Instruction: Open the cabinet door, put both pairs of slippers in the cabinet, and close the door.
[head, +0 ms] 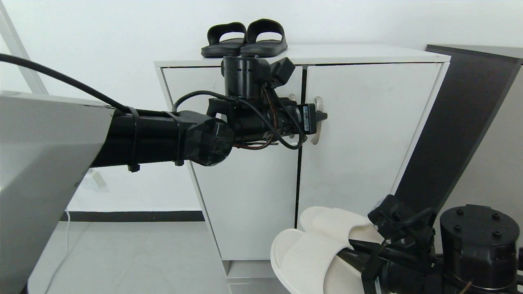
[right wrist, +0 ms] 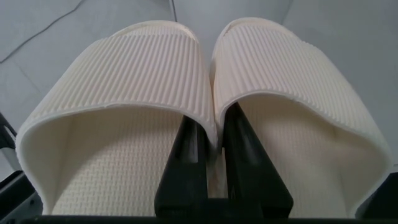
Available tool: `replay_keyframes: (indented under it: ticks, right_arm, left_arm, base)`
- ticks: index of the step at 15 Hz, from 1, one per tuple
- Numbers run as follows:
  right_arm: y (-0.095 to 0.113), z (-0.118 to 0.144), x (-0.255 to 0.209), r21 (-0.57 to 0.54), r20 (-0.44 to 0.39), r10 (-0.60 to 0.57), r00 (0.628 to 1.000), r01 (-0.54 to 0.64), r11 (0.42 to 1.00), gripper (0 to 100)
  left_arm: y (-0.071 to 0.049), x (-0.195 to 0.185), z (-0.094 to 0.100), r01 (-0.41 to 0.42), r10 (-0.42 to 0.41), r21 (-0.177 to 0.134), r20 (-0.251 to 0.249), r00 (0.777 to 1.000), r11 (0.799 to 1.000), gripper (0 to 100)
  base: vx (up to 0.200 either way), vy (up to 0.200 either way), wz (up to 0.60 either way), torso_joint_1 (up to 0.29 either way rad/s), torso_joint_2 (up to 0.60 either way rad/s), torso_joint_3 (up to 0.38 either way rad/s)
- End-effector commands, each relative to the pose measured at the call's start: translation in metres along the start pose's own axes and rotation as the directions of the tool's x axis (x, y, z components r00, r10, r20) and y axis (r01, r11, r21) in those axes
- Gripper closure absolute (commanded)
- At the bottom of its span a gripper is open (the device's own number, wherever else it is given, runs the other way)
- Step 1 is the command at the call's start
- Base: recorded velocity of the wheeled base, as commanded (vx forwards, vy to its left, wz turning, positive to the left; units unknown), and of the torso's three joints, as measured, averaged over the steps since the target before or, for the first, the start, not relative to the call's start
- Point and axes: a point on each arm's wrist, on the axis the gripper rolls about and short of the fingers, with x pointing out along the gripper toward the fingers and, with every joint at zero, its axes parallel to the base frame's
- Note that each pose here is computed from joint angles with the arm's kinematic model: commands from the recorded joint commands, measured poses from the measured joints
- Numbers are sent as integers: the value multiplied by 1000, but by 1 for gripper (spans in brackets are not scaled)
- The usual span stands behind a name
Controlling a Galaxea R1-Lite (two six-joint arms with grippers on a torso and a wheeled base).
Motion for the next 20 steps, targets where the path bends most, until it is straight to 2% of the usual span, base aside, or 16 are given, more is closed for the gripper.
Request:
replay_keyframes:
  ticks: [1, 5, 7, 11, 14, 16, 17, 20]
  right_arm:
    - [3, -4, -3, -5, -12, 29, 1000, -29, 1000, 100]
    - [7, -6, -20, -13, 2, 145, 989, -145, 989, 100]
    - [7, -6, -21, -16, 1, 155, 988, -155, 988, 100]
    - [9, -8, -22, -22, -3, 164, 987, -164, 986, 100]
    - [12, -12, -23, -28, -17, 176, 984, -176, 984, 100]
    - [12, -12, -23, -45, -21, 178, 984, -179, 983, 100]
    - [12, -13, -22, -52, -25, 178, 984, -179, 982, 100]
    - [12, -14, -22, -53, -30, 176, 984, -178, 983, 100]
  left_arm:
    - [-2, -3, 2, 1, -1, 2, 14, 1000, 1000, 100]
    - [-12, -18, -5, 15, -15, 3, 5, 1000, 1000, 100]
    - [-21, -32, -5, 29, -29, 10, 19, 999, 1000, 100]
    - [-47, -62, -14, 71, -72, 22, 31, 997, 997, 100]
    - [-54, -85, -26, 78, -80, 29, 47, 996, 997, 100]
    - [-49, -93, -30, 36, -38, 23, 63, 997, 999, 100]
    - [-40, -92, -30, 12, -14, 22, 80, 997, 1000, 100]
    - [-23, -80, -33, -16, 16, 2, 75, 997, 1000, 100]
  base:
    - [0, 0, 0, 0, 0, 0]
    - [0, 0, 0, 0, 0, 0]
    - [0, 0, 0, 0, 0, 0]
    - [0, 0, 0, 0, 0, 0]
    - [0, 0, 0, 0, 0, 0]
    - [0, 0, 0, 0, 0, 0]
    - [0, 0, 0, 0, 0, 0]
    - [0, 0, 0, 0, 0, 0]
